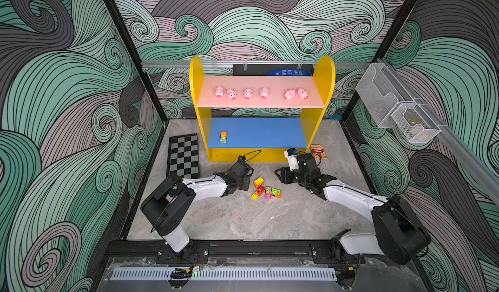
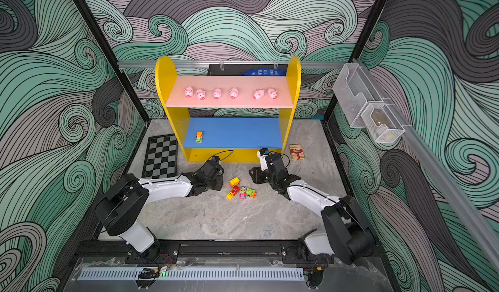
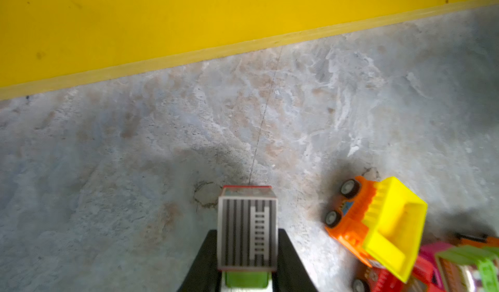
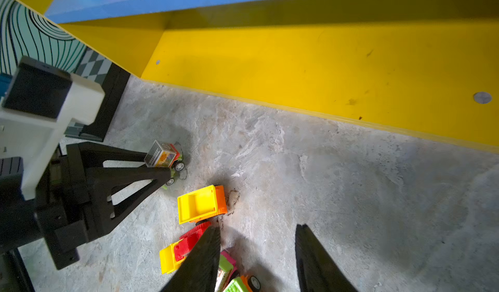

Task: Organize plastic toys on shelves
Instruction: Pick up the plastic toy at the center of the board, then place the plastic toy on the shelf.

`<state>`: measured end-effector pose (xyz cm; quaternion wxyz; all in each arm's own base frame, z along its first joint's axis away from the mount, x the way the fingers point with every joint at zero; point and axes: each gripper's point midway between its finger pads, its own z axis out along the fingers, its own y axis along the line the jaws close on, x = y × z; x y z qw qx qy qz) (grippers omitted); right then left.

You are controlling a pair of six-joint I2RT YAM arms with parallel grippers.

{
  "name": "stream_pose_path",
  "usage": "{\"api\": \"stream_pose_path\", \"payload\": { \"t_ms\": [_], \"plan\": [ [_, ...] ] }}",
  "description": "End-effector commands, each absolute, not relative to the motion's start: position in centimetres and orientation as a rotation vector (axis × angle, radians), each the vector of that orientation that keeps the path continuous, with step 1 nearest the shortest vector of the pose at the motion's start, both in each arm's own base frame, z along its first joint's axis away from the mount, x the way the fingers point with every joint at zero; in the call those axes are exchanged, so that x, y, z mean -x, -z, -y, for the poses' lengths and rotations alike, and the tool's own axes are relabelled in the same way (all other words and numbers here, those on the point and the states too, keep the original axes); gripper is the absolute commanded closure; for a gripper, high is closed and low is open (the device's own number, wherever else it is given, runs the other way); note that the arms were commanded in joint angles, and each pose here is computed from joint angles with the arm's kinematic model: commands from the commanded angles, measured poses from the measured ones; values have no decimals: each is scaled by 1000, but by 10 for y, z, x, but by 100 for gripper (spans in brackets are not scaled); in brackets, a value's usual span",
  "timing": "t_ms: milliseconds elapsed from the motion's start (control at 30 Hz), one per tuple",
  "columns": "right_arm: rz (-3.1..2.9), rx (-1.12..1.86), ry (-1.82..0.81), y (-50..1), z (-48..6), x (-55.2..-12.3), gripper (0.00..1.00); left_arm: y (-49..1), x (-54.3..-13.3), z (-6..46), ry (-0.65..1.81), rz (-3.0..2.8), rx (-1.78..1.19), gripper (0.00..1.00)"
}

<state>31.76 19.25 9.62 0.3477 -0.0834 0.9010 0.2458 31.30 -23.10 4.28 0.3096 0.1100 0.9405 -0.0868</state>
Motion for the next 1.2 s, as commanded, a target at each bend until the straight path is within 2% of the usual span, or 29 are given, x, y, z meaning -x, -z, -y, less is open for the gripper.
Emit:
{"api": "stream_pose_path", "payload": {
  "t_ms": [0, 333, 600, 1167],
  "plan": [
    [-2286, 169, -647, -103, -183, -319, 51, -69, -309, 236, 280, -2441, -331, 81],
    [-2209, 132, -664, -101, -165, -306, 49, -160, -311, 237, 351, -2267, -360, 82],
    [-2206, 146, -676, -98, -165, -302, 49, -221, -342, 227, 261, -2131, -250, 82],
    [-2196, 164, -703, -101, -169, -301, 48, -217, -428, 206, 127, -2166, -106, 82]
  ]
}}
